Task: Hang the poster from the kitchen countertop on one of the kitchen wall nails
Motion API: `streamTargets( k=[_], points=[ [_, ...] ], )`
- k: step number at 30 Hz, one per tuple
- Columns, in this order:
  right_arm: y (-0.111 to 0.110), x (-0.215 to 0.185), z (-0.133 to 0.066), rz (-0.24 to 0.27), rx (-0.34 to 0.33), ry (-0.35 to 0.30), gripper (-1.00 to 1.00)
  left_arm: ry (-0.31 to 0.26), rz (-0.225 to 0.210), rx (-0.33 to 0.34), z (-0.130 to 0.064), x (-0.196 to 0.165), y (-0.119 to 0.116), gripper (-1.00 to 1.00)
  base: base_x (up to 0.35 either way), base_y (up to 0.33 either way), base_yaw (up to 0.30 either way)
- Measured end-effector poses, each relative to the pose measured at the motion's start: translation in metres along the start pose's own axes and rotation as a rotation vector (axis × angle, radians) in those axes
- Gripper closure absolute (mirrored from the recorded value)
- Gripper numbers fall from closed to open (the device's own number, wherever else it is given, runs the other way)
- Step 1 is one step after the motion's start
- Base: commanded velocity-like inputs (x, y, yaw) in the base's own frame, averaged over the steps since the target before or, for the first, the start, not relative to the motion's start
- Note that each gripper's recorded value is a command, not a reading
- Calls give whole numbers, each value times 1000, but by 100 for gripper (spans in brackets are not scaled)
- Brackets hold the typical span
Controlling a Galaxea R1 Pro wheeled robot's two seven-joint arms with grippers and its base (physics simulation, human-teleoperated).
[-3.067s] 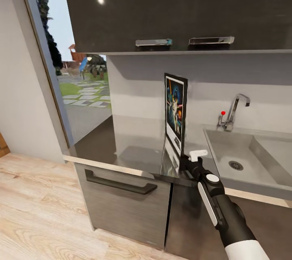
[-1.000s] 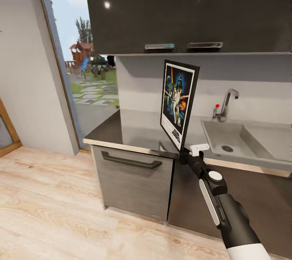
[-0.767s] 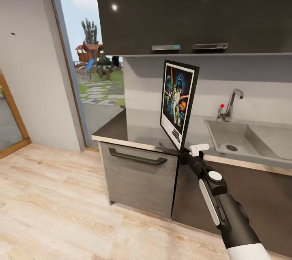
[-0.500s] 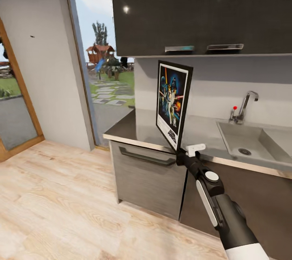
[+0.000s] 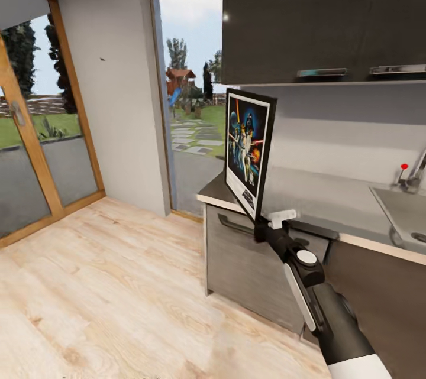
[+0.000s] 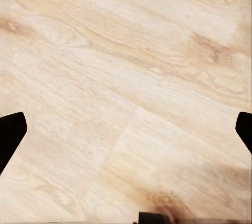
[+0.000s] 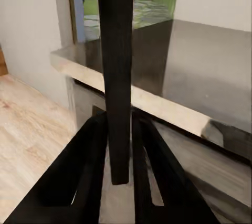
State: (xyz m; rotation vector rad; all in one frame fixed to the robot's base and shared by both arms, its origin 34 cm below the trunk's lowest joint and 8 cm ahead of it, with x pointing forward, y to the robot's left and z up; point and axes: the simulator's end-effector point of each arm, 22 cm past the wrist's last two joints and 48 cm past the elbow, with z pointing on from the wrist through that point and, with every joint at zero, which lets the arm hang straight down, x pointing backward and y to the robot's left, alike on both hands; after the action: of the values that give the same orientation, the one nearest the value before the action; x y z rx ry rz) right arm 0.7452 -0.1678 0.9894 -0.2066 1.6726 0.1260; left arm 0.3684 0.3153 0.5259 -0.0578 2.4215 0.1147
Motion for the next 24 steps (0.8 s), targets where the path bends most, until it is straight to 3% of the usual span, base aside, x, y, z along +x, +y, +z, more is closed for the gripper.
streamTargets(
  k=[13,18,24],
  points=[
    [4,-2,-1,-5,-7,-3,100,-7,0,0,0,-3,0,-100,0,293,276],
    [17,-1,-1,-20,-34,0,100,-8,0,0,0,-3,0,-100,0,293,227],
    [63,3,-5,-35,-209,10,100,-9,-1,0,0,-3,0,-100,0,184,38]
  ],
)
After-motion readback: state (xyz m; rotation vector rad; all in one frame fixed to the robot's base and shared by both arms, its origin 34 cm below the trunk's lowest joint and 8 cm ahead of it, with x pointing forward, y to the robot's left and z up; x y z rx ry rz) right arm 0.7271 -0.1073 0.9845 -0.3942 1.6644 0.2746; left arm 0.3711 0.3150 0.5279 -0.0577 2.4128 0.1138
